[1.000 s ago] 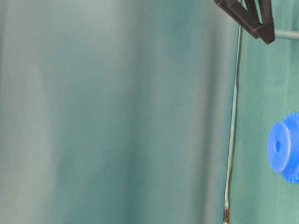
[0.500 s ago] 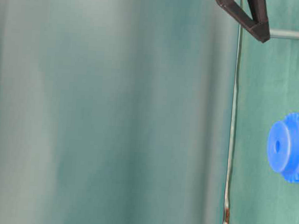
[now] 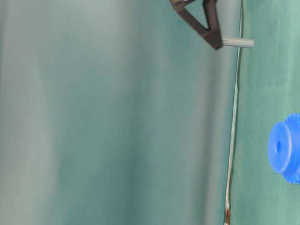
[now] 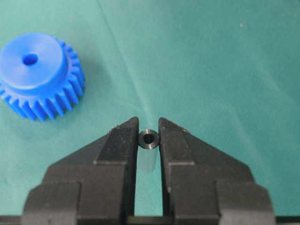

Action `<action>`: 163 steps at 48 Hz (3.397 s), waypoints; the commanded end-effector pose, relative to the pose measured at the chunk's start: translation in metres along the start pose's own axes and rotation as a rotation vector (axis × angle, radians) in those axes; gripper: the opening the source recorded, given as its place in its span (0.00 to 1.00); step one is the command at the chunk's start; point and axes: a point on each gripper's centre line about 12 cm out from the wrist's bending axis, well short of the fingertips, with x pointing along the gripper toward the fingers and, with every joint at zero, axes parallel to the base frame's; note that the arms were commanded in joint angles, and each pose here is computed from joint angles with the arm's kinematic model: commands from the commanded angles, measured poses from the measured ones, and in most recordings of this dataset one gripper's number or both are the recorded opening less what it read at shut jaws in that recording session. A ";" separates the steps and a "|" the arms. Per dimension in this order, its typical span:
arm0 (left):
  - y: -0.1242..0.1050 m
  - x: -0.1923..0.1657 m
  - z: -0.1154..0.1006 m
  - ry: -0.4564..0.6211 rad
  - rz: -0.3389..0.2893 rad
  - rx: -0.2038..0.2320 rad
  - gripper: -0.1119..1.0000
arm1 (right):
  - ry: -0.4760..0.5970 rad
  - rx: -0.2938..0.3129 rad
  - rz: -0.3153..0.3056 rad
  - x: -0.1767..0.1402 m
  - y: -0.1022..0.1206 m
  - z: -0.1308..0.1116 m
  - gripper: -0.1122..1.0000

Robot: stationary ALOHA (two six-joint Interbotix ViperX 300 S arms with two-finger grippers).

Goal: Insert the shaft placed at a random location into the center hole of the medium gear at another random location.
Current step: 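Lift the shaft and carry it left over the blue gear's hole, then align the held shaft above the gear's center hole with the right gripper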

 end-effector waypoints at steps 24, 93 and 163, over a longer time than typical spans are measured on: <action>0.000 0.003 0.009 -0.018 -0.001 -0.011 0.10 | -0.059 -0.017 0.047 0.003 0.017 0.020 0.22; 0.000 0.003 0.008 -0.009 -0.002 -0.012 0.10 | -0.066 -0.068 0.182 0.099 0.090 0.056 0.22; 0.000 0.002 0.007 -0.003 0.000 -0.014 0.10 | -0.074 -0.058 0.189 0.096 0.094 0.056 0.22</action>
